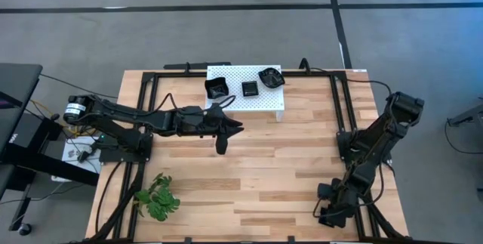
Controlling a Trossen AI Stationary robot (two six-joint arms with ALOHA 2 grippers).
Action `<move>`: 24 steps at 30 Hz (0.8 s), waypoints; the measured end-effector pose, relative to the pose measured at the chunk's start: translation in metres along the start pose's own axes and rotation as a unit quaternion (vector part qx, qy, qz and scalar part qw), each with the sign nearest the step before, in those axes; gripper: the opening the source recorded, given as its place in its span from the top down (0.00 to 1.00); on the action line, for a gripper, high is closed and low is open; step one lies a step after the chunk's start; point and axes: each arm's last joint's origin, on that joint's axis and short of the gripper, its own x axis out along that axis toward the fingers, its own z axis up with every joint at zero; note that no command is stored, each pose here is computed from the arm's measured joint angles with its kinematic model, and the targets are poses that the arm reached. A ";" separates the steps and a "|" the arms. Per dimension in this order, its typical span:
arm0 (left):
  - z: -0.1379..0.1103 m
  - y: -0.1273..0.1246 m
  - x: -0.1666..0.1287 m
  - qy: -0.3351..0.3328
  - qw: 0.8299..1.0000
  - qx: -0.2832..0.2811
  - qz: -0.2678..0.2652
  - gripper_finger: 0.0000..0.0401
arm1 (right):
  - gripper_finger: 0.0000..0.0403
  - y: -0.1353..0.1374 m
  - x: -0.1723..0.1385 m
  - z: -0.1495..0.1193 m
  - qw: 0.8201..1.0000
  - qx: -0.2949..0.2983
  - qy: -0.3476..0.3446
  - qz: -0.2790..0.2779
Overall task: Pick & Place Mini shaped plates
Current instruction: Stack the square plate on top of the other square plates on the shelf
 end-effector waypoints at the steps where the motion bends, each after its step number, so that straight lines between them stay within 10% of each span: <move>1: 0.000 0.000 0.000 0.000 1.000 0.000 0.000 0.77 | 0.77 0.000 0.000 0.000 1.000 0.001 -0.001 -0.002; 10: 0.001 0.000 0.000 -0.004 1.000 -0.001 -0.001 0.77 | 0.98 -0.001 -0.008 0.002 1.000 -0.011 -0.020 0.007; 24: 0.002 -0.001 0.000 -0.011 1.000 0.010 -0.003 0.77 | 0.98 -0.006 -0.036 0.054 0.985 0.002 -0.170 0.027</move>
